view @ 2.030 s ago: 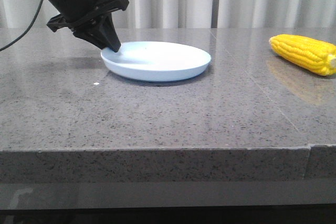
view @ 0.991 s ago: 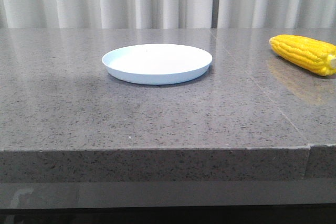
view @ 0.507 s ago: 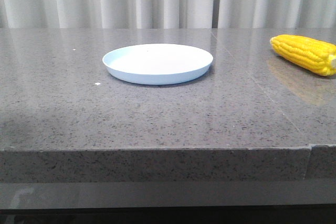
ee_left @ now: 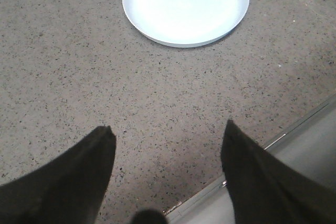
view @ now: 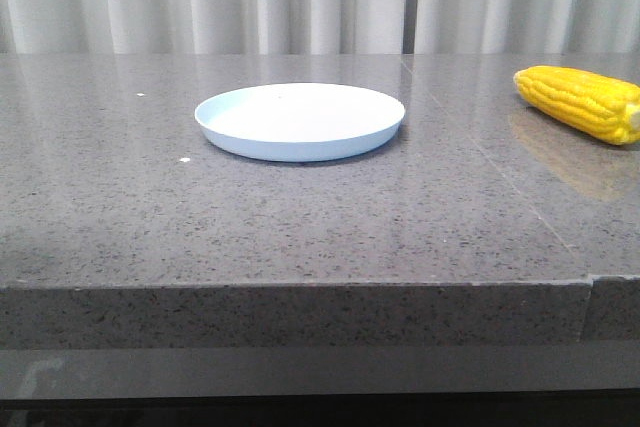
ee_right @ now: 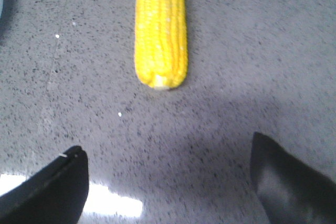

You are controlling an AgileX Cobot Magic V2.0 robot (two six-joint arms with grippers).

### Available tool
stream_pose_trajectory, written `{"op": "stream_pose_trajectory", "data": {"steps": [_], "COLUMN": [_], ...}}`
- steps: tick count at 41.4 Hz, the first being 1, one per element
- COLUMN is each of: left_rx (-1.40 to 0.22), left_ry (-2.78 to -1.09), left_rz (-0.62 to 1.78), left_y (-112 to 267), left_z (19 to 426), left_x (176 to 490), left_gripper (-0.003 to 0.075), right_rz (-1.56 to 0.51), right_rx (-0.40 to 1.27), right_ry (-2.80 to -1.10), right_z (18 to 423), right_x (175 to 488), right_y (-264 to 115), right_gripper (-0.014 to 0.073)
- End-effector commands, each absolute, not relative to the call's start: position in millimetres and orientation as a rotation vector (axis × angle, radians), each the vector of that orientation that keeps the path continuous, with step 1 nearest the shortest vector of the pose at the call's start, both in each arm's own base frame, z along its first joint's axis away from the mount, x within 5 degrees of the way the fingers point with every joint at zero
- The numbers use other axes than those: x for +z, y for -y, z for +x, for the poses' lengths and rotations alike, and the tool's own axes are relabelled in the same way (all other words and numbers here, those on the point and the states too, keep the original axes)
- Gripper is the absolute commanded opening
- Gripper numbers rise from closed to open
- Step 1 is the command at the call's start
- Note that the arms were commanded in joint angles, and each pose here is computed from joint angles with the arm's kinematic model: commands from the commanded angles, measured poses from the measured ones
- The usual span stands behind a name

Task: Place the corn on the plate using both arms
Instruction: 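Grasp the yellow corn cob with the right gripper and lift it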

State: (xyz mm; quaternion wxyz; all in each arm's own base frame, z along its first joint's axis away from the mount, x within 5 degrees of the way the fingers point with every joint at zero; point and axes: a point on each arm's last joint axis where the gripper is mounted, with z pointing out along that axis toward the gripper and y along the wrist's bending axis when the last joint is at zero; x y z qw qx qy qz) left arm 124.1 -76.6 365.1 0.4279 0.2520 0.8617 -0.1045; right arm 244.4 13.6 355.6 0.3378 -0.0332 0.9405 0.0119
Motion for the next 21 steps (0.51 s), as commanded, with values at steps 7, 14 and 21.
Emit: {"op": "stream_pose_trajectory", "data": {"steps": [7,14,21], "left_rx": [-0.309,-0.309,-0.309], "left_ry": [-2.059,-2.059,-2.059], "left_rz": [0.6,0.6,0.6], "left_y": [79.2,79.2,79.2], "left_z": [124.4,124.4,124.4], "left_x": [379.0,379.0,379.0], "left_gripper": [0.043,0.043,0.043], "right_rz": [-0.122,-0.123,-0.125], "right_rx": [0.017,0.017,0.017], "right_ry": [-2.425,-2.455,-2.511], "right_z": [301.8,341.5,374.1], "right_x": [368.5,355.1,330.5], "right_y": [-17.4,-19.5,-21.3], "right_gripper": [0.0647,0.0647,0.0646]}}
